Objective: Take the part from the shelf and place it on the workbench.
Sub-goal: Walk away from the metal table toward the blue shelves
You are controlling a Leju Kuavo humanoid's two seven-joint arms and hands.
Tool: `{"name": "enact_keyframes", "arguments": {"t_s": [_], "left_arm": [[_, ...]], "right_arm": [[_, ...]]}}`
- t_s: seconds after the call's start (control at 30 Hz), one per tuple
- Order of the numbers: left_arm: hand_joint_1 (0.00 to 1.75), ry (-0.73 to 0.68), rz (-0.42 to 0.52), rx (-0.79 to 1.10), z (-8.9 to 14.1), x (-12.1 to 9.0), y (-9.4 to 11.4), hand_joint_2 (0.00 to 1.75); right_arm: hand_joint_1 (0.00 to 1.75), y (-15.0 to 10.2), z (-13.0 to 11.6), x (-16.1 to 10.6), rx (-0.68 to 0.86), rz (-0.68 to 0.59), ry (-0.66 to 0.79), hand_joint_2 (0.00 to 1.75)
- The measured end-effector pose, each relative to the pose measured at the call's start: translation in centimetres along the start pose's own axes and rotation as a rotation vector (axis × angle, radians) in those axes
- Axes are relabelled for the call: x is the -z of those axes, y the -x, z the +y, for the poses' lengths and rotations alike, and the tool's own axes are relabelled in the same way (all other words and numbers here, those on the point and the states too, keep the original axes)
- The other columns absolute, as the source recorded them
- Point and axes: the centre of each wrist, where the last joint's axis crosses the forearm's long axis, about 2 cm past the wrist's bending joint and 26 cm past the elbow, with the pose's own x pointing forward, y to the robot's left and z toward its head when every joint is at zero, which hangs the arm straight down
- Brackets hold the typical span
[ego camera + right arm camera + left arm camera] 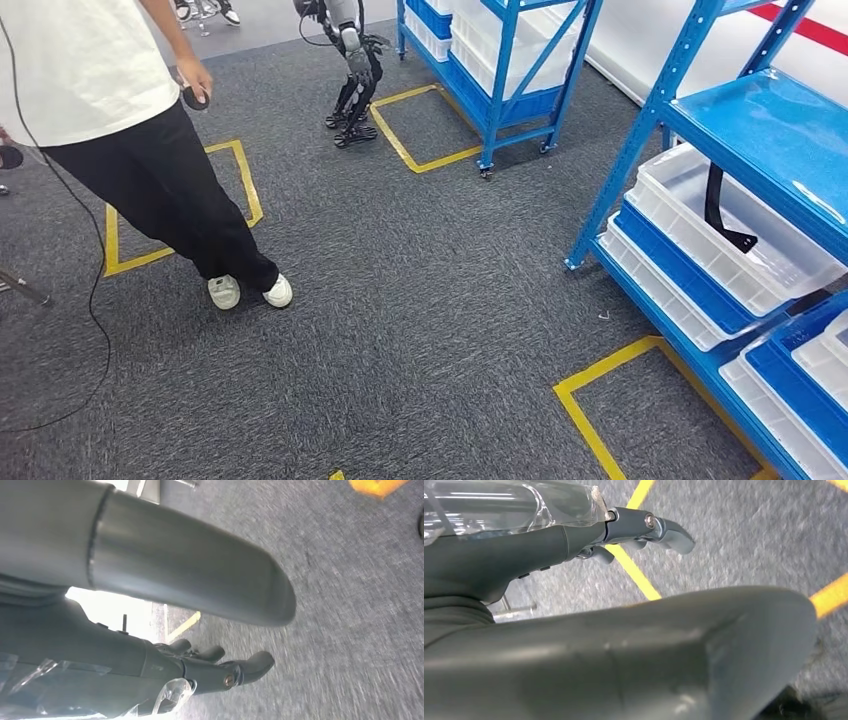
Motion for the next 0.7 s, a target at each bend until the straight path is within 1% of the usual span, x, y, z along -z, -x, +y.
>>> {"name": "enact_keyframes", "arguments": {"t_s": [0.13,0.47,0.7], "left_arm": [[0.00,0.000,0.014,0.001,-0.10,-0.05,0.31,0.00],[0.00,0.003,0.002,-0.002,-0.26,-0.05,-0.26,0.00],[0.00,0.013,0.007,0.000,-0.37,-0.09,0.13,0.00]], "right_arm": [[0.00,-0.12,0.02,-0.03,-0.002,-0.002,0.000,0.00],[0.00,-0.39,-0.27,-0.06,0.006,-0.016,0.004,0.00],[0.00,-0.54,-0.25,-0.09,0.002,-0.020,0.004,0.00]]}}
